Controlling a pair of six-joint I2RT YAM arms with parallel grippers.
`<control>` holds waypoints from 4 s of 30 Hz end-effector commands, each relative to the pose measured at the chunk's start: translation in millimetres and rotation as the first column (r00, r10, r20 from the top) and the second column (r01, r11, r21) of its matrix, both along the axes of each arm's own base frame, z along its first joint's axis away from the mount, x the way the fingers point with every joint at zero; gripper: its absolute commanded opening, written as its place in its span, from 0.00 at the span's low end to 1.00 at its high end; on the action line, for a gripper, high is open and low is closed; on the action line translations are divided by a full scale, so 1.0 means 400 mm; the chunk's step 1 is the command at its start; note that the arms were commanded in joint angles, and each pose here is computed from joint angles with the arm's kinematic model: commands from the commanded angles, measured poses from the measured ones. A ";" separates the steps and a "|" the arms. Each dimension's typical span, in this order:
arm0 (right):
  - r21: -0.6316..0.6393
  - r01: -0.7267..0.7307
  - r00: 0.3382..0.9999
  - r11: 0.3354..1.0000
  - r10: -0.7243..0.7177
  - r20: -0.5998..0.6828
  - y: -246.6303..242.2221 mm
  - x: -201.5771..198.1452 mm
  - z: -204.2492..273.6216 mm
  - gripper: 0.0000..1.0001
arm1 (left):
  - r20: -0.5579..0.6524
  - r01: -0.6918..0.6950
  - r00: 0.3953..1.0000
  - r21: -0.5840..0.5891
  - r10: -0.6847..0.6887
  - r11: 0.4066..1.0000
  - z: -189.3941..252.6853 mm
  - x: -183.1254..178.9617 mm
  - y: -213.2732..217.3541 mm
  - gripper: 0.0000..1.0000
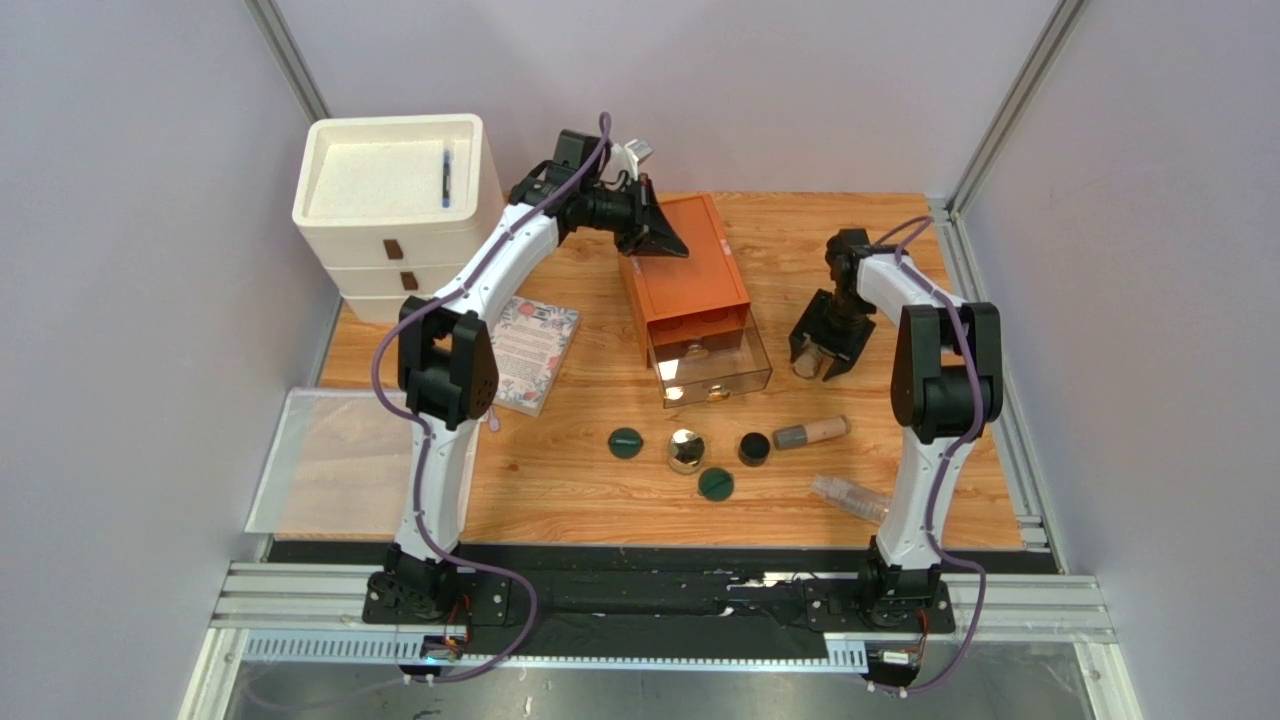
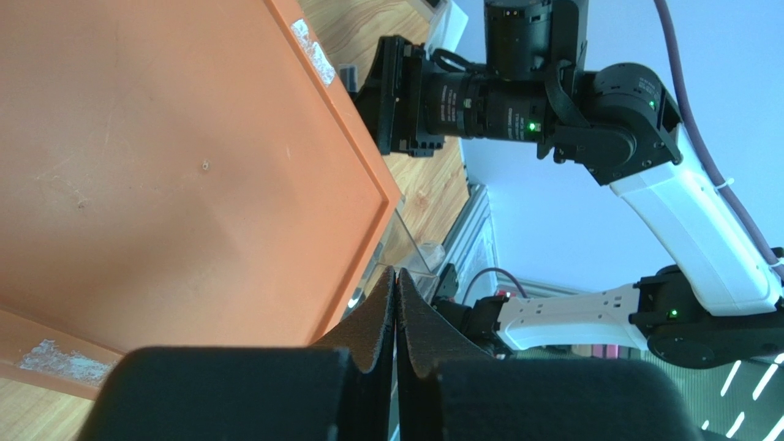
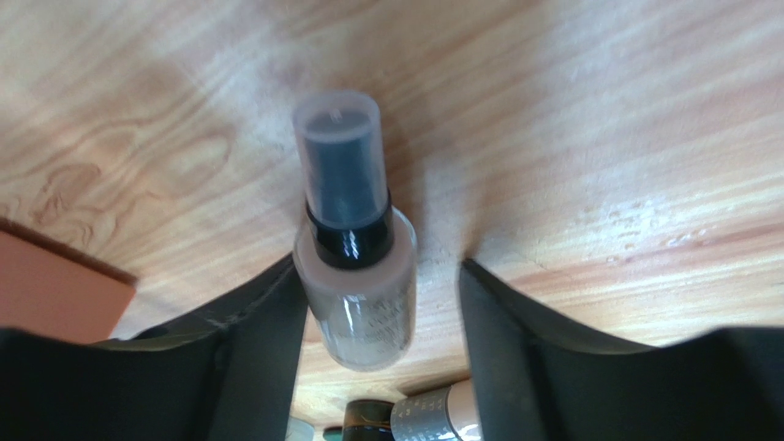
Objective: Organize the makeup
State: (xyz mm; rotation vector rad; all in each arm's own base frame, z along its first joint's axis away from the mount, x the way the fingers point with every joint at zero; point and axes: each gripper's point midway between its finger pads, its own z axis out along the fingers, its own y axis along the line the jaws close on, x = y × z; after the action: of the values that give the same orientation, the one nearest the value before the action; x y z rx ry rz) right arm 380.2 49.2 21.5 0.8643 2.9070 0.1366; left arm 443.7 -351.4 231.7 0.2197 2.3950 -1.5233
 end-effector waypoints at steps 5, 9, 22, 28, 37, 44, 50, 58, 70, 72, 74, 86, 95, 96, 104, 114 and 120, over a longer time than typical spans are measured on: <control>-0.049 -0.008 1.000 0.999 0.009 0.019 -0.025 0.059 -0.042 0.02 | 0.064 0.016 0.998 -0.010 -0.016 1.000 0.059 -0.024 0.002 0.00; -0.053 -0.023 1.000 0.998 0.024 0.016 -0.026 0.041 -0.035 0.00 | 0.061 0.003 0.998 0.006 -0.004 1.000 0.052 -0.020 0.005 0.00; -0.143 -0.078 0.933 0.987 0.123 0.339 -0.052 0.051 0.336 0.00 | -0.029 -0.074 0.996 0.177 0.080 0.982 -0.070 -0.009 0.034 0.00; -0.104 -0.187 0.841 0.977 0.214 0.498 0.043 0.037 0.538 0.00 | -0.103 -0.077 0.989 0.250 0.105 0.965 -0.130 -0.025 0.054 0.00; -0.120 -0.473 0.726 0.873 0.463 0.508 0.319 -0.045 0.572 0.00 | -0.157 -0.095 0.975 0.346 0.158 0.933 -0.181 -0.041 0.086 0.00; -0.109 -0.578 0.712 0.808 0.565 0.417 0.438 -0.106 0.455 0.00 | -0.167 -0.098 0.971 0.366 0.169 0.925 -0.187 -0.046 0.094 0.00; -0.064 -0.588 0.747 0.806 0.572 0.340 0.454 -0.132 0.373 0.00 | -0.168 -0.094 0.972 0.362 0.164 0.927 -0.185 -0.047 0.090 0.00; -0.039 -0.598 0.755 0.801 0.579 0.308 0.475 -0.116 0.335 0.33 | -0.166 -0.099 0.972 0.359 0.168 0.928 -0.179 -0.045 0.091 0.00; -0.074 -0.540 0.759 0.838 0.523 0.387 0.444 -0.106 0.475 0.57 | -0.159 -0.100 0.973 0.351 0.165 0.931 -0.168 -0.041 0.088 0.00; -0.058 -0.486 0.785 0.872 0.465 0.410 0.418 -0.105 0.505 0.58 | -0.158 -0.099 0.974 0.349 0.163 0.932 -0.165 -0.042 0.088 0.00; -0.041 -0.415 0.814 0.909 0.391 0.430 0.364 -0.111 0.536 0.58 | -0.157 -0.100 0.974 0.350 0.164 0.931 -0.166 -0.041 0.088 0.00; 0.209 0.280 0.924 0.937 -0.322 0.206 0.006 -0.229 0.369 0.61 | -0.164 -0.094 0.974 0.349 0.159 0.932 -0.175 -0.043 0.087 0.00; 0.282 0.416 0.906 0.865 -0.420 -0.046 0.011 -0.313 0.131 0.59 | -0.168 -0.091 0.973 0.343 0.156 0.935 -0.180 -0.041 0.083 0.00; 0.276 0.419 0.905 0.865 -0.421 -0.055 0.009 -0.307 0.111 0.59 | -0.171 -0.089 0.973 0.343 0.156 0.935 -0.182 -0.042 0.083 0.00; 0.234 0.419 0.908 0.877 -0.409 -0.091 -0.009 -0.271 0.033 0.59 | -0.174 -0.089 0.972 0.346 0.157 0.934 -0.186 -0.044 0.084 0.00; 0.208 0.424 0.906 0.882 -0.407 -0.120 -0.021 -0.234 -0.043 0.00 | -0.176 -0.089 0.972 0.350 0.159 0.933 -0.189 -0.044 0.085 0.00; 0.173 0.398 0.914 0.901 -0.405 0.006 -0.069 -0.192 0.037 0.00 | -0.171 -0.095 0.972 0.352 0.163 0.931 -0.185 -0.040 0.087 0.00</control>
State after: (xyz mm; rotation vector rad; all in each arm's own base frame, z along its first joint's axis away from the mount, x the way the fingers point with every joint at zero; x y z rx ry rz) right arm 276.0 49.6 17.8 1.5517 2.7545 0.4749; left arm 425.3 -319.2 168.3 -0.0144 2.7384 -1.1586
